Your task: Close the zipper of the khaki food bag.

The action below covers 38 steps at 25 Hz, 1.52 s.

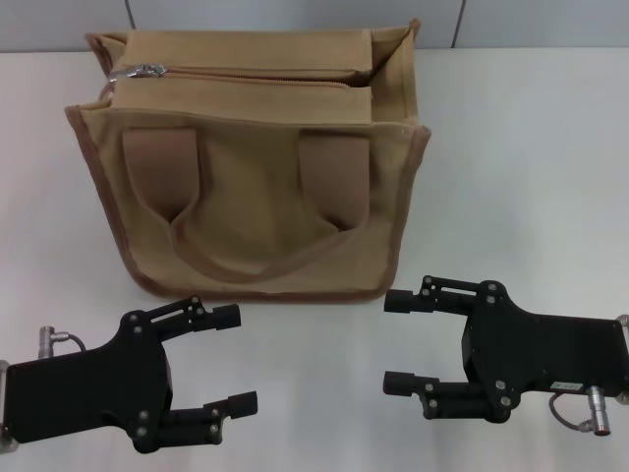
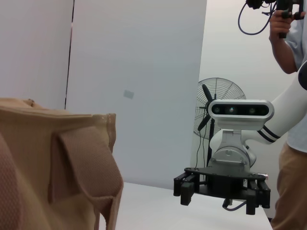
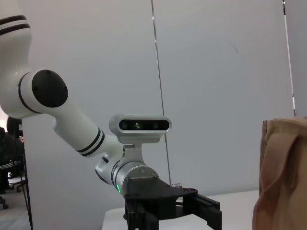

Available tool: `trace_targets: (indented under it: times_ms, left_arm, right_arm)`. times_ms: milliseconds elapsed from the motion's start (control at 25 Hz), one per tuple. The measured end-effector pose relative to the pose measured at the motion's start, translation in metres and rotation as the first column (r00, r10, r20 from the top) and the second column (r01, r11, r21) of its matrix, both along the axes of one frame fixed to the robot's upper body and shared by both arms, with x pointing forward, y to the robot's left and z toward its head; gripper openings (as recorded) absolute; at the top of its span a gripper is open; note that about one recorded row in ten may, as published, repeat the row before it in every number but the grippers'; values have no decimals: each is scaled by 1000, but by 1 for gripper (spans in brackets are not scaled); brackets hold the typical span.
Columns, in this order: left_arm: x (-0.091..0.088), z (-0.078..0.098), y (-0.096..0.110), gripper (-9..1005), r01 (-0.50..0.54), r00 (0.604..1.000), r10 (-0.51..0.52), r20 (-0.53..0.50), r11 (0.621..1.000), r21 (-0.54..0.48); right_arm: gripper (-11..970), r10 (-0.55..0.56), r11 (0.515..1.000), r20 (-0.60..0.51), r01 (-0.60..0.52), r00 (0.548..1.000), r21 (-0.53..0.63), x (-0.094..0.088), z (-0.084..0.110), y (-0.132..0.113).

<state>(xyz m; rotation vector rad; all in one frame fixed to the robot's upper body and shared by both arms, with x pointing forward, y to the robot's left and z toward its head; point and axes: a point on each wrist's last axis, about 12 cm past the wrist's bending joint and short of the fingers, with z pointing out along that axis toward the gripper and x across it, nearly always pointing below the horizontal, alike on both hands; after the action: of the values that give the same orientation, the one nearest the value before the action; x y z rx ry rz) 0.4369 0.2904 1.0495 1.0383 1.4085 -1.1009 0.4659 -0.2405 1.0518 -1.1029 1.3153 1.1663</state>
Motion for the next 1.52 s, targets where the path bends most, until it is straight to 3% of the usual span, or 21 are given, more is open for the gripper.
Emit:
trace_targets:
  times_ms: [440,600,640,680,720,840,880,920,1000,1080,1120,1200,1320,1440,1480,1520]
  left_arm:
    - [0,-1,0,830,-3,1000,3,-2,1000,2]
    - [3,0,2,829,-87,996,88,11,995,-41]
    - [4,0,7,829,-159,987,161,22,985,-69]
    - [3,1,19,829,-303,950,311,40,944,-127]
    - [3,1,19,829,-303,950,311,40,944,-127]
    - [0,3,32,828,-474,869,494,32,849,-234]
    - [-2,4,41,828,-576,791,612,20,755,-314]
    - [-2,4,41,828,-576,791,612,20,755,-314]
    - [-4,4,48,828,-655,708,706,2,658,-372]
    - [-3,1,55,828,-741,602,797,-52,533,-408]
    - [-3,1,55,827,-741,602,797,-52,533,-408]
    - [3,-3,56,827,-777,560,824,-88,485,-401]
    - [17,-6,49,827,-788,565,820,-92,504,-353]
    - [33,-9,38,826,-766,616,785,-64,577,-284]
    - [42,-10,31,826,-745,648,760,-50,619,-246]
    - [42,-10,31,826,-745,648,760,-50,619,-246]
  right_arm:
    - [730,-27,1000,4,27,1000,11,1,0,-1]
    - [731,-32,999,0,32,999,19,1,0,0]
    - [731,-40,999,1,40,999,30,0,-1,1]
    - [731,-62,997,14,61,998,56,-2,-2,3]
    - [731,-62,997,14,61,998,56,-2,-2,3]
    - [730,-82,994,40,79,996,75,-7,-6,5]
    - [730,-89,993,43,86,995,76,-10,-8,8]
    - [730,-89,993,43,86,995,76,-10,-8,8]
    - [730,-94,993,36,91,995,73,-10,-11,10]
    - [730,-99,993,26,97,995,67,-10,-12,12]
    - [729,-99,993,26,97,995,67,-10,-12,12]
    - [729,-101,993,24,99,995,66,-10,-13,12]
    - [729,-102,993,21,100,995,68,-10,-13,13]
    - [729,-102,992,19,100,995,72,-10,-13,14]
    - [729,-102,992,17,101,995,76,-10,-13,15]
    - [728,-102,992,18,101,995,79,-10,-13,16]
